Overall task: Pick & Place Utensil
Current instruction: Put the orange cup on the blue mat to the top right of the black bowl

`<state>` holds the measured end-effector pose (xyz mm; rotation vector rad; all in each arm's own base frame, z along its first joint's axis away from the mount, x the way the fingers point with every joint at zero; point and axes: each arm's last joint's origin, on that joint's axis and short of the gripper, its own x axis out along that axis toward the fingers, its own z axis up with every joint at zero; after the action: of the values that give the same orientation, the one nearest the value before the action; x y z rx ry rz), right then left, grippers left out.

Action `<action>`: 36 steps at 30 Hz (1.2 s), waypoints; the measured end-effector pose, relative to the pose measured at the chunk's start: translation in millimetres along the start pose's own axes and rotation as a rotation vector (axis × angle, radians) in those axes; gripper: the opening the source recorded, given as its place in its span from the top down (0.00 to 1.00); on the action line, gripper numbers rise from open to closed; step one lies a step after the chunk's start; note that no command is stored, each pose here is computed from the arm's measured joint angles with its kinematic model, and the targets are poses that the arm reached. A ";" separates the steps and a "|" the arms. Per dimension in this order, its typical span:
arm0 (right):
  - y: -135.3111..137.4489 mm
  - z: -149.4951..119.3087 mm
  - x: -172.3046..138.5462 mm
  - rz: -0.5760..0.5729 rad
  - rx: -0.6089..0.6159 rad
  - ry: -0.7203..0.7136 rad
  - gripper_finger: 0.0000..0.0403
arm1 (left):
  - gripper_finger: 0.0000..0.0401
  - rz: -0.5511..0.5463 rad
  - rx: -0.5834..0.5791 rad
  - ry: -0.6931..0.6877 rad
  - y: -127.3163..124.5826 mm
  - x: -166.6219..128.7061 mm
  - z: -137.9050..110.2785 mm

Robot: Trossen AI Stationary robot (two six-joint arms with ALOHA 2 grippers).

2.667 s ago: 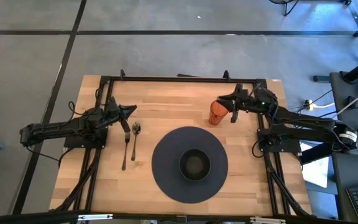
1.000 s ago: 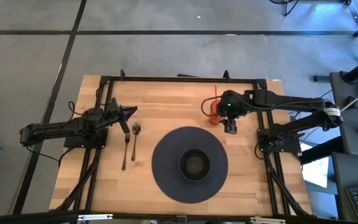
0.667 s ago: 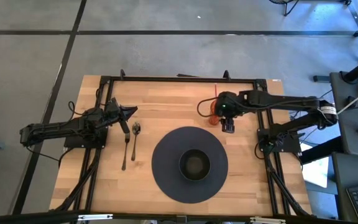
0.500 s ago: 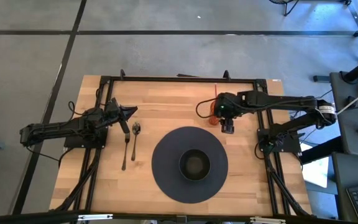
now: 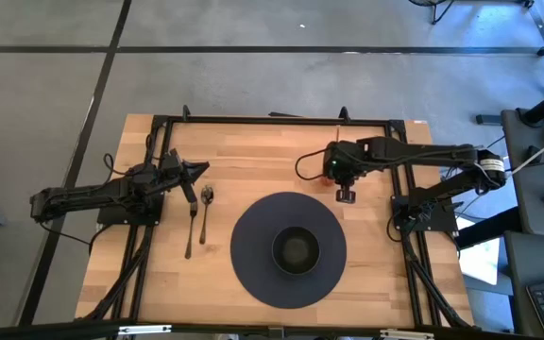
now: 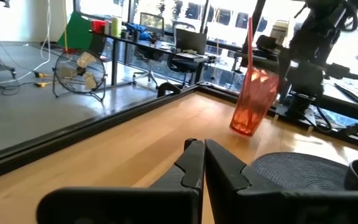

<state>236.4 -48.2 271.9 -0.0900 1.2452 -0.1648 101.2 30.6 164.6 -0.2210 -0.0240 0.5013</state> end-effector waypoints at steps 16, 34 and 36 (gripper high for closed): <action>70.9 6.3 -63.4 0.061 -0.020 0.007 0.97 | 0.99 -0.040 -0.022 0.010 -1.2 0.0 -0.2; 115.6 6.0 -20.8 0.154 -0.050 0.053 0.97 | 0.98 0.015 -0.003 -0.003 0.4 0.0 0.1; 116.7 7.2 -18.3 0.154 -0.054 0.056 0.97 | 0.98 0.015 -0.004 -0.003 0.4 0.0 0.1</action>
<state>246.4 69.7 272.9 -0.0368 1.3069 -0.0003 101.0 31.0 164.6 -0.2241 -0.0263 0.5165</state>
